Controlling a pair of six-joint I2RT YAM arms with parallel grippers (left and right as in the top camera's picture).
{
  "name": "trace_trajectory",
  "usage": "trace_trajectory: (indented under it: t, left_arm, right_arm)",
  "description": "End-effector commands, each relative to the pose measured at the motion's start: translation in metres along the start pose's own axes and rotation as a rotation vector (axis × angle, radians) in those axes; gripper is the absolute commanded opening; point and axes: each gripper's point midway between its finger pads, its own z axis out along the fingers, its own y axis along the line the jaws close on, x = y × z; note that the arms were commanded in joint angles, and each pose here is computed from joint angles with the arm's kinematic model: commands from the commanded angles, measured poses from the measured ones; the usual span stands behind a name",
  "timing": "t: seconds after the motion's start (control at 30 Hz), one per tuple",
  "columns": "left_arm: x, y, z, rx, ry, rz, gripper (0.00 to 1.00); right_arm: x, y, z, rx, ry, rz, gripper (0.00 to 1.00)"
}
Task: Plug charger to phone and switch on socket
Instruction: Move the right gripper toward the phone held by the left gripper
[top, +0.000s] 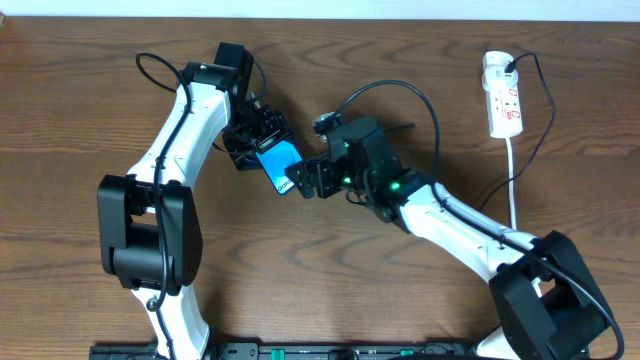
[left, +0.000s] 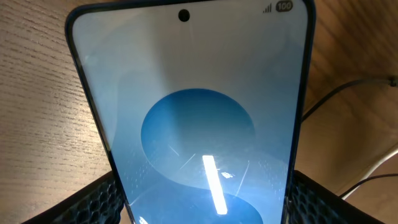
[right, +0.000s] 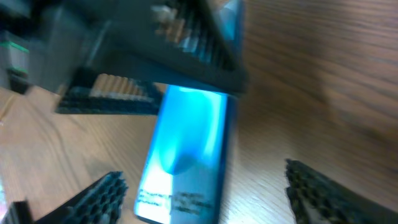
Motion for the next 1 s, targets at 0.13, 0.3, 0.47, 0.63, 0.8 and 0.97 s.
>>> trace_trajectory:
  t: [0.13, 0.3, 0.47, 0.63, 0.8, 0.97]
  left_arm:
    - [-0.002, -0.010, -0.015, 0.035, -0.032, 0.007, 0.49]
    - [-0.002, -0.010, -0.015, 0.036, -0.031, 0.007, 0.49]
    - [0.000, -0.013, -0.015, 0.055, -0.018, 0.008, 0.49]
    - [0.000, -0.013, -0.015, 0.055, -0.018, 0.008, 0.49]
    - [0.000, -0.013, -0.015, 0.055, -0.018, 0.008, 0.49]
    - [0.000, -0.013, -0.015, 0.055, -0.018, 0.008, 0.49]
  right_arm:
    - [-0.010, 0.004, 0.004, 0.009, -0.040, 0.022, 0.57]
    - [-0.003, 0.001, 0.012, 0.009, -0.023, 0.033, 0.51]
    - [-0.005, 0.012, 0.020, -0.070, -0.032, 0.043, 0.48]
    - [-0.004, 0.013, 0.020, -0.078, -0.025, 0.054, 0.40]
    - [-0.002, 0.013, 0.020, -0.080, -0.016, 0.068, 0.27]
    - [-0.002, 0.013, 0.020, -0.079, -0.015, 0.077, 0.08]
